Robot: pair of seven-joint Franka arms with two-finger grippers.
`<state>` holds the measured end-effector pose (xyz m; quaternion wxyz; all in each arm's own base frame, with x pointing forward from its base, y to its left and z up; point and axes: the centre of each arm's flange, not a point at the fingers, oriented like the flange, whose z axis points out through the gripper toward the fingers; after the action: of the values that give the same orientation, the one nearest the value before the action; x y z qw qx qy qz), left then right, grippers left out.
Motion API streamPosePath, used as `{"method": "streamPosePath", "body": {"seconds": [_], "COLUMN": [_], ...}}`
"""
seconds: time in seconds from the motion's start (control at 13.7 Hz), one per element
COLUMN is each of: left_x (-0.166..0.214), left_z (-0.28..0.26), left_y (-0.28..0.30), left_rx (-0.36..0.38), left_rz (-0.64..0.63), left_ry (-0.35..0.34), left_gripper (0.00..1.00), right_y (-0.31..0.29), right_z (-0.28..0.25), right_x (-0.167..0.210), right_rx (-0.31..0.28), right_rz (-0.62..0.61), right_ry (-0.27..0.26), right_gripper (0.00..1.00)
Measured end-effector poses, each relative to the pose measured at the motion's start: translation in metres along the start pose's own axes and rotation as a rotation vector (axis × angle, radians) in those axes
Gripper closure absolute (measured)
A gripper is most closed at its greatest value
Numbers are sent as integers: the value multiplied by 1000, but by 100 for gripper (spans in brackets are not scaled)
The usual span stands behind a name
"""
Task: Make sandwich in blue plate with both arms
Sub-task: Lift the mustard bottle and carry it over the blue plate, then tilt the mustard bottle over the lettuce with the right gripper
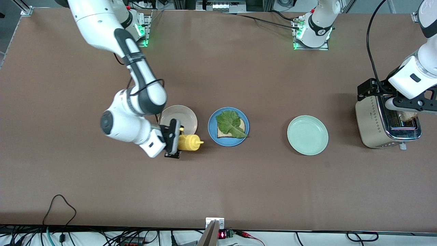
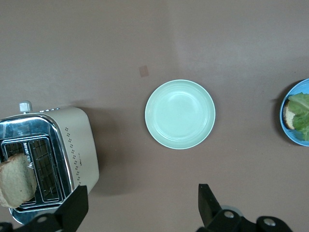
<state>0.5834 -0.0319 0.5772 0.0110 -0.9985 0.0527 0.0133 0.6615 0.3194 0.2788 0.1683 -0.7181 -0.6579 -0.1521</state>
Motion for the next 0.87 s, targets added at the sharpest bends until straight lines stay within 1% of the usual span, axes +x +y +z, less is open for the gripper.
{"method": "streamPosePath", "body": {"seconds": [0.15,0.29,0.44,0.58,0.73,0.87], "left_x": [0,0,0,0,0,0], "left_z": [0,0,0,0,0,0], "left_y": [0,0,1,2,2,2], "left_rx": [0,0,0,0,0,0], "left_rz": [0,0,1,3,3,3], "left_ry": [0,0,0,0,0,0], "left_gripper": [0,0,0,0,0,0], "right_y": [-12,-21,-32,-45,-59,-69], "right_z": [9,16,22,28,34,40], "right_x": [17,28,43,65,82,92], "right_rx": [-4,-20,-55,-107,-153,-177], "right_rz": [-4,-10,-30,-64,-85,-112], "right_ry": [-66,-154,-254,-343,-410,-461], "right_gripper": [56,56,56,56,56,56]}}
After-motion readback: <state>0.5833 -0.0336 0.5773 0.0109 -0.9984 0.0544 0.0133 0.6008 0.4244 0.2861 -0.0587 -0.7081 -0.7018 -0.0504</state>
